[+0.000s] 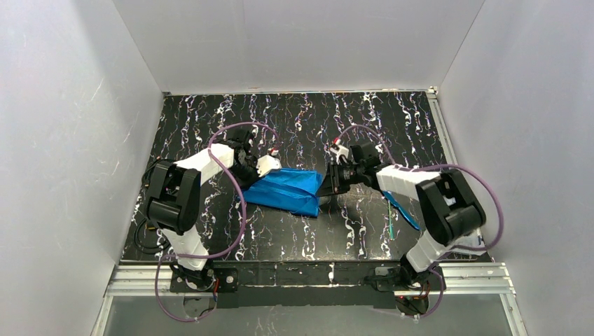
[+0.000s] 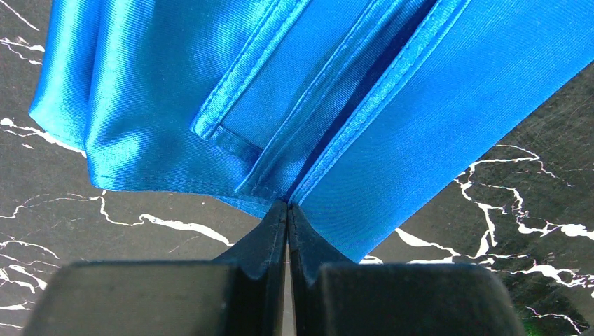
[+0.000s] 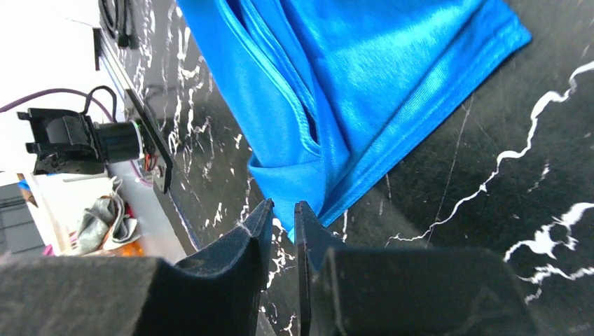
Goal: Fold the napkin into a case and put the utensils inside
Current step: Smooth out the 2/3-rectangle-folded napkin at the center of the board.
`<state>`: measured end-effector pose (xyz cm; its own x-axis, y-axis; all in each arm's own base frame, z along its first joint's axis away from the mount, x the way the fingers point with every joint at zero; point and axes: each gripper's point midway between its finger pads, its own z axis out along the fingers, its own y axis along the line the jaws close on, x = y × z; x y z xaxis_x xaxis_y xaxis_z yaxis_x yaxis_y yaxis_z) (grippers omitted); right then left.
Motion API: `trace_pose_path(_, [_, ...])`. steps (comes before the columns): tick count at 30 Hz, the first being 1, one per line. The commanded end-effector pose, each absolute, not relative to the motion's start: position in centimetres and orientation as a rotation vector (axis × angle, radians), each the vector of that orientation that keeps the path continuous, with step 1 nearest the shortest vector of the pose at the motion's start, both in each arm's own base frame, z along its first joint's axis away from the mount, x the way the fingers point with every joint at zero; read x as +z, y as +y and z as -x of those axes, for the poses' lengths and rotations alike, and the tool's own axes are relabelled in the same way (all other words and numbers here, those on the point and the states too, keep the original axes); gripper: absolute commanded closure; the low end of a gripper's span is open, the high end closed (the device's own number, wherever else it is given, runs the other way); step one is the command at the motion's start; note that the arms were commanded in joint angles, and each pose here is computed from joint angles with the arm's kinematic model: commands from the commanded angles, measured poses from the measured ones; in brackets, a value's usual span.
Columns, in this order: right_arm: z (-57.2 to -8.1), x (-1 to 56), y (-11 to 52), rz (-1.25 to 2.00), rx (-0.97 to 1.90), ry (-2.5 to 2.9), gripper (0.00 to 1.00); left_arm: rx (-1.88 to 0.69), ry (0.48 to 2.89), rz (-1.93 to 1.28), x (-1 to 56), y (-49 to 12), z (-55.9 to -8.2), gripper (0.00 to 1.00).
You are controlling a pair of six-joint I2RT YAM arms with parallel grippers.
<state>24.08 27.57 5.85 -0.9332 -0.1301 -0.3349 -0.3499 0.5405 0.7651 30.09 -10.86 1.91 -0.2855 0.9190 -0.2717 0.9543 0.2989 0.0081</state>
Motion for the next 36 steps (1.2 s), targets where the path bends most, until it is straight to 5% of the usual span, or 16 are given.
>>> trace_pose_path(1, [-26.4,10.3,27.5,0.417,1.24,2.378,0.74,-0.272,2.332,-1.709,2.1,-11.3,-30.4,1.0])
trace_pose_path(19, [-23.2,9.4,38.3,0.639,1.376,2.189,0.86,-0.398,2.476,-1.514,2.7,-12.1,-30.8,1.0])
trace_pose_path(36, [-31.8,8.5,43.0,0.504,1.53,2.179,0.93,-0.309,2.315,-1.499,4.6,-12.3,-32.1,1.0])
